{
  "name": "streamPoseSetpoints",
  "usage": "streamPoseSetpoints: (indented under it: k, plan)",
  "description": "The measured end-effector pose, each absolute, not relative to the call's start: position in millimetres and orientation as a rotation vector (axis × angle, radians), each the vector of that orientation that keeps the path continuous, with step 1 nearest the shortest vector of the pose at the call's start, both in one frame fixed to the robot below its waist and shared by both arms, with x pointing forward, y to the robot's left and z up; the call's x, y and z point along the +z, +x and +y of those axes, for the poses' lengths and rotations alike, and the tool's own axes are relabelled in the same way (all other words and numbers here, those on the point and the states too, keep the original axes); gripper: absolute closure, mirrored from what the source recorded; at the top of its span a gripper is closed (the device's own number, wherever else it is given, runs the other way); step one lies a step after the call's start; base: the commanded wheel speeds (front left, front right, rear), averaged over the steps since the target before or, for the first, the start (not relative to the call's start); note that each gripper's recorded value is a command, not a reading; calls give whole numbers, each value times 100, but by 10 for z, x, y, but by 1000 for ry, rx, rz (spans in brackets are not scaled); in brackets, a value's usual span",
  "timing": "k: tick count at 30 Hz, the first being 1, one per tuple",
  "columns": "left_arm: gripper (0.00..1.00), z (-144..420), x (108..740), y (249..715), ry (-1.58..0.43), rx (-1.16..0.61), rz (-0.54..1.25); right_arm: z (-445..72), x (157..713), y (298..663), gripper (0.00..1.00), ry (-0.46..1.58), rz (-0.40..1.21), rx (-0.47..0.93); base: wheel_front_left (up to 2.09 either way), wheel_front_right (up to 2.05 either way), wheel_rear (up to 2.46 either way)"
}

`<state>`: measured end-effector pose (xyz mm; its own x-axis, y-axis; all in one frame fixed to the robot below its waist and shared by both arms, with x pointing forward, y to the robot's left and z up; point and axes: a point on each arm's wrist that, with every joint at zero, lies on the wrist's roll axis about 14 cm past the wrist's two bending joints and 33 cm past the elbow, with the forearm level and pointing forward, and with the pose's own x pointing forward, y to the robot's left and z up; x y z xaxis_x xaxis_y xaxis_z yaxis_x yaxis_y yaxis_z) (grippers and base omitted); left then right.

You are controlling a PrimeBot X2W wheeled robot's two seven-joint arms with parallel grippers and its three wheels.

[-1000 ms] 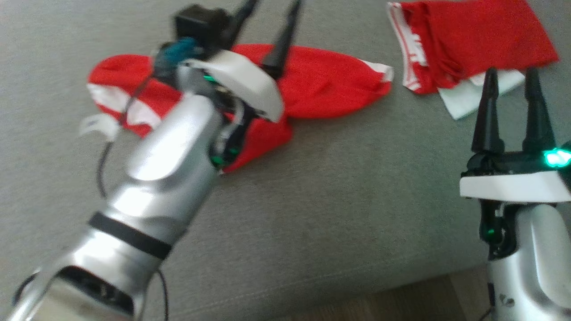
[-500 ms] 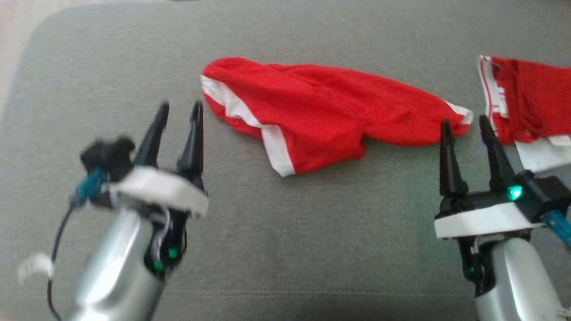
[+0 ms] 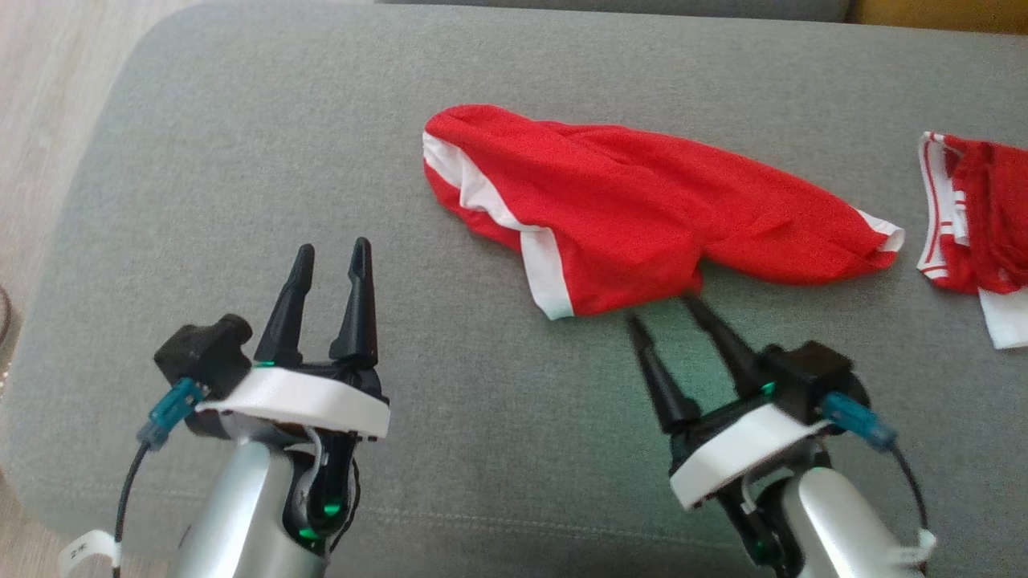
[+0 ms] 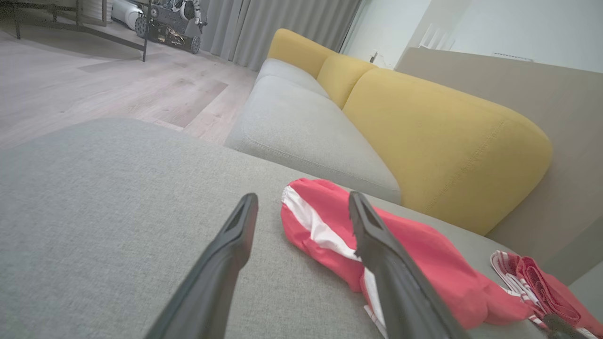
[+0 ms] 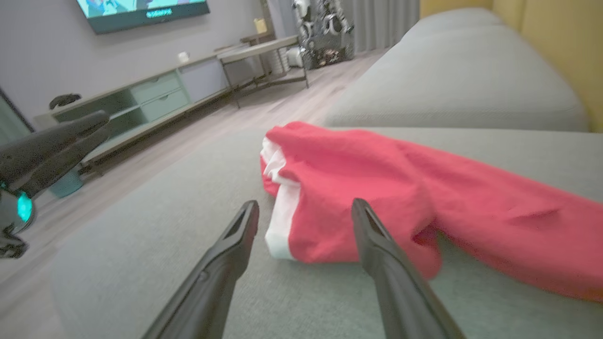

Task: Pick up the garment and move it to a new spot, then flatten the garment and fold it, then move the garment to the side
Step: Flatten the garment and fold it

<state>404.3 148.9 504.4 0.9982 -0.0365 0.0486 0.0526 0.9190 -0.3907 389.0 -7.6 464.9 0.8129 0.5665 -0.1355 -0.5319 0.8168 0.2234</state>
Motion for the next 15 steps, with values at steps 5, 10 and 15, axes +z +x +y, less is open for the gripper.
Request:
streamPoseSetpoints:
  k: [5,10,15]
  plan:
    - [0,1579,4952,4024,-403,-15,-23,102,4359,3871,0,100,327,687,0,0,0]
    - [0,1650,4855,3987,-405,9,1,318,4249,3912,0,71,373,762,0,0,0]
    - [0,1756,4770,3955,-402,47,21,385,4035,4028,0,9,429,796,0,0,0]
